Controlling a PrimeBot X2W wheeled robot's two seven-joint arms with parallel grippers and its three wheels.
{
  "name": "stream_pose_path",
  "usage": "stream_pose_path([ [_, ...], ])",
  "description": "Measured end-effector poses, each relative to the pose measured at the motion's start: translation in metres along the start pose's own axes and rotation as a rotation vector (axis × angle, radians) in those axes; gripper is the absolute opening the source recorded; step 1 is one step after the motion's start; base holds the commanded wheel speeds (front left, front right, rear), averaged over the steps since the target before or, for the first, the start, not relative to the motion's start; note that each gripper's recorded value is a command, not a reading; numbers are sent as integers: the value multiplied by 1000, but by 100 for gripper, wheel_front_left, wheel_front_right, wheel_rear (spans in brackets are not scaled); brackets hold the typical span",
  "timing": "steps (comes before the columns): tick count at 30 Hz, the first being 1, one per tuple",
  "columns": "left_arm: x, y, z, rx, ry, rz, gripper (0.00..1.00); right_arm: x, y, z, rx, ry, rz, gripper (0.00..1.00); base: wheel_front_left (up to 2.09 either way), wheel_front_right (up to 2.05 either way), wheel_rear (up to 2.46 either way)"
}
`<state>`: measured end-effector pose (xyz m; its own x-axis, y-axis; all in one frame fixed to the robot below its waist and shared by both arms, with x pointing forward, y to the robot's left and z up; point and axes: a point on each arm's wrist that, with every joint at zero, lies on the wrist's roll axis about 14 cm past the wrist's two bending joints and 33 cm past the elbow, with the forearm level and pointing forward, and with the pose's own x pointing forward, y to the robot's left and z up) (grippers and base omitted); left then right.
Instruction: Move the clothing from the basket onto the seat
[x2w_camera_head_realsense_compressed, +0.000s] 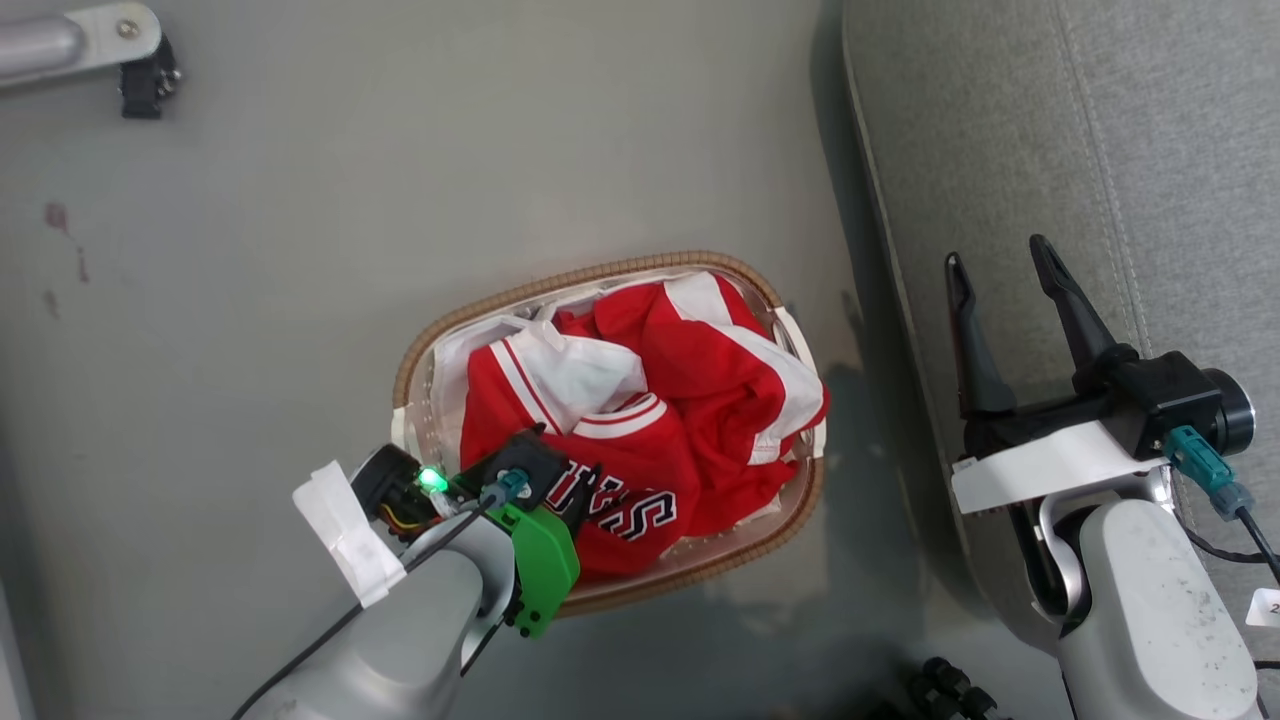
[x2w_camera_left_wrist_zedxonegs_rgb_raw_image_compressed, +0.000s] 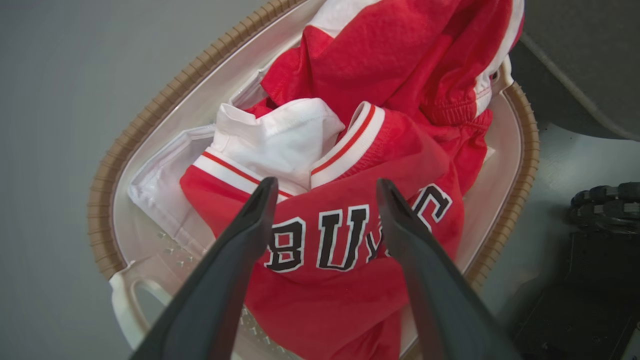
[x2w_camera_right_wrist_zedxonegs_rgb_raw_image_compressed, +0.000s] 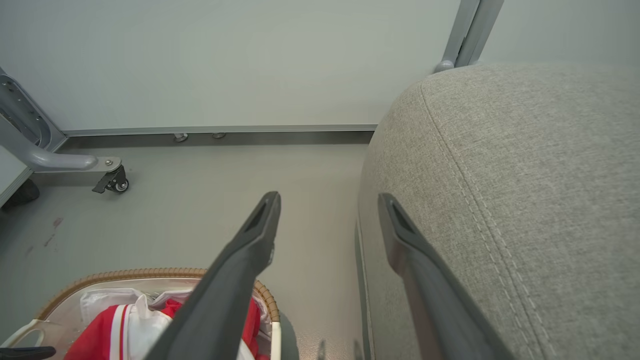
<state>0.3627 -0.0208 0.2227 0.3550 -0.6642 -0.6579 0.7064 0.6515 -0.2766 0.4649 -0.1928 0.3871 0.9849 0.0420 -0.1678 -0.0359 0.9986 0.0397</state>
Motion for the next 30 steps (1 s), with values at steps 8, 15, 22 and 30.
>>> stream_pose_path([
  [8, 21, -3, -26, 39, 122, -92, 100, 9, 0, -23, -4, 45, 5, 100, 0, 0, 0],
  [15, 32, -6, -46, 81, 223, -160, 100, 11, -1, -41, -8, 87, 9, 100, 0, 0, 0],
  [22, 37, -2, -63, 60, 298, -178, 100, 11, 0, -52, -2, 113, 13, 100, 0, 0, 0],
  [30, 41, -9, -75, 38, 346, -208, 0, 12, -4, -57, 1, 123, 4, 100, 0, 0, 0],
])
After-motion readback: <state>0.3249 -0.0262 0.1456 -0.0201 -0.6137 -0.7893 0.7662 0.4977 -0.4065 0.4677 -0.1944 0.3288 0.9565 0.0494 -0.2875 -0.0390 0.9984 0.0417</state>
